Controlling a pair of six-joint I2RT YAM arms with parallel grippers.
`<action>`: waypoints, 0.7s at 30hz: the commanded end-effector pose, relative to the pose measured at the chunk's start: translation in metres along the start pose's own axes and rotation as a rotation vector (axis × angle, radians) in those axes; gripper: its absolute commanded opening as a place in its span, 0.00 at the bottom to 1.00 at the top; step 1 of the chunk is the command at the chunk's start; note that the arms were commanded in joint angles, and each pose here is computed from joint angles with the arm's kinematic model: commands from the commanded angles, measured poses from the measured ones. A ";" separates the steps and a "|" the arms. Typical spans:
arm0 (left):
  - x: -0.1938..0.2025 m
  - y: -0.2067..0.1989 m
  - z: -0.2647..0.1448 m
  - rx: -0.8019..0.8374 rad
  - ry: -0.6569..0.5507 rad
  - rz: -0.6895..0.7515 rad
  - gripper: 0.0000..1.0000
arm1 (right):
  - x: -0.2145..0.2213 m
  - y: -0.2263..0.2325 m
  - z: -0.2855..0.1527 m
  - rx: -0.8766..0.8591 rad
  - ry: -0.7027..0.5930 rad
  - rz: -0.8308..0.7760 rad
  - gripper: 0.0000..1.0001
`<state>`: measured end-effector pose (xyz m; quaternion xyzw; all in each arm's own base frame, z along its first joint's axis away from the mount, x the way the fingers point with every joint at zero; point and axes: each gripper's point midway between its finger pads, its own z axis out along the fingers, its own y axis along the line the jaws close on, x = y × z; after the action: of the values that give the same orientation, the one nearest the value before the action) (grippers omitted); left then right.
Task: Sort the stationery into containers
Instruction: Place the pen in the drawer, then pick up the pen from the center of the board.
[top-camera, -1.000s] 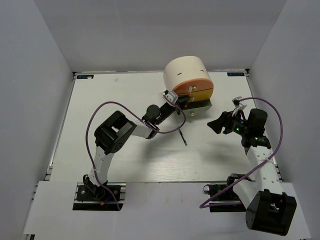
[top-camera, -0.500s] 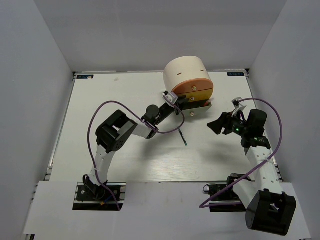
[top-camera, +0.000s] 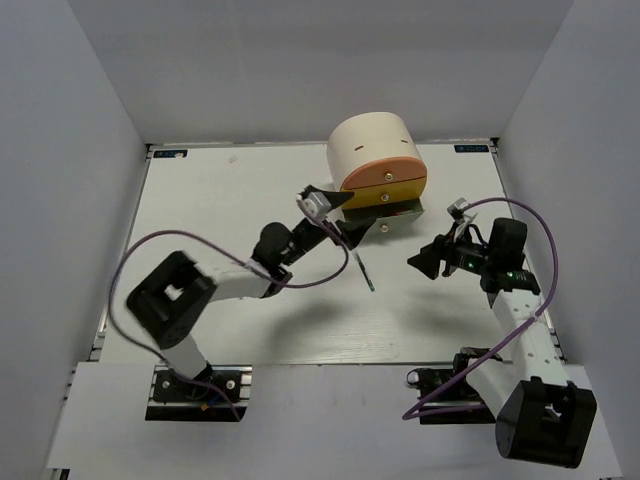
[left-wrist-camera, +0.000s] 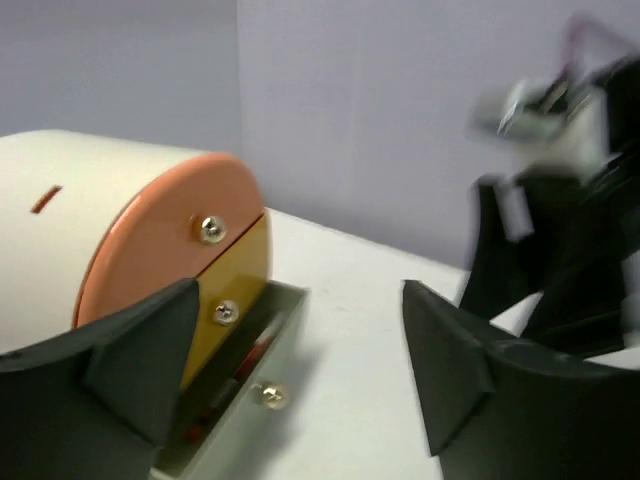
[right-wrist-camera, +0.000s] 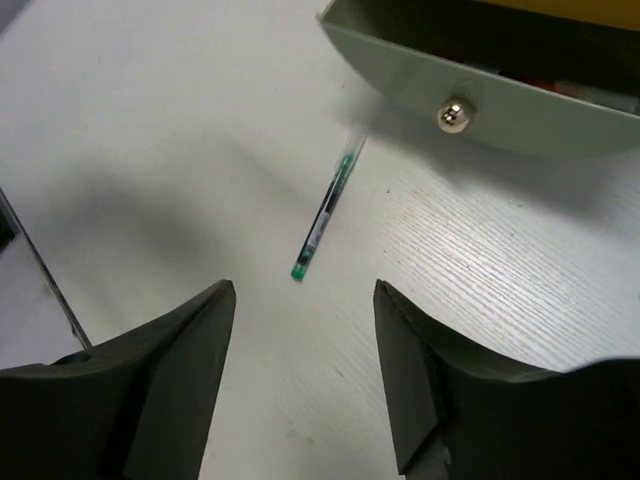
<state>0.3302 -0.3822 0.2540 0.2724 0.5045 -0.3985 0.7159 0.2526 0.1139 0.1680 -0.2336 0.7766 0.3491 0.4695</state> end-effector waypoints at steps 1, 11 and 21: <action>-0.071 -0.011 -0.027 -0.024 -0.020 -0.195 0.95 | -0.003 0.019 0.002 -0.090 0.050 -0.133 0.62; 0.015 0.007 -0.193 -0.624 0.540 -0.598 1.00 | 0.016 0.032 0.046 -0.094 0.292 -0.254 0.46; 0.024 -0.011 -0.266 -0.756 0.448 -0.867 1.00 | 0.038 0.012 0.102 0.133 0.486 -0.209 0.71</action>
<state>0.1933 -0.1951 0.1381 -0.0981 0.8178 -0.3780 0.4228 0.2688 0.2036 0.1074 -0.3951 0.8369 0.2386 0.2943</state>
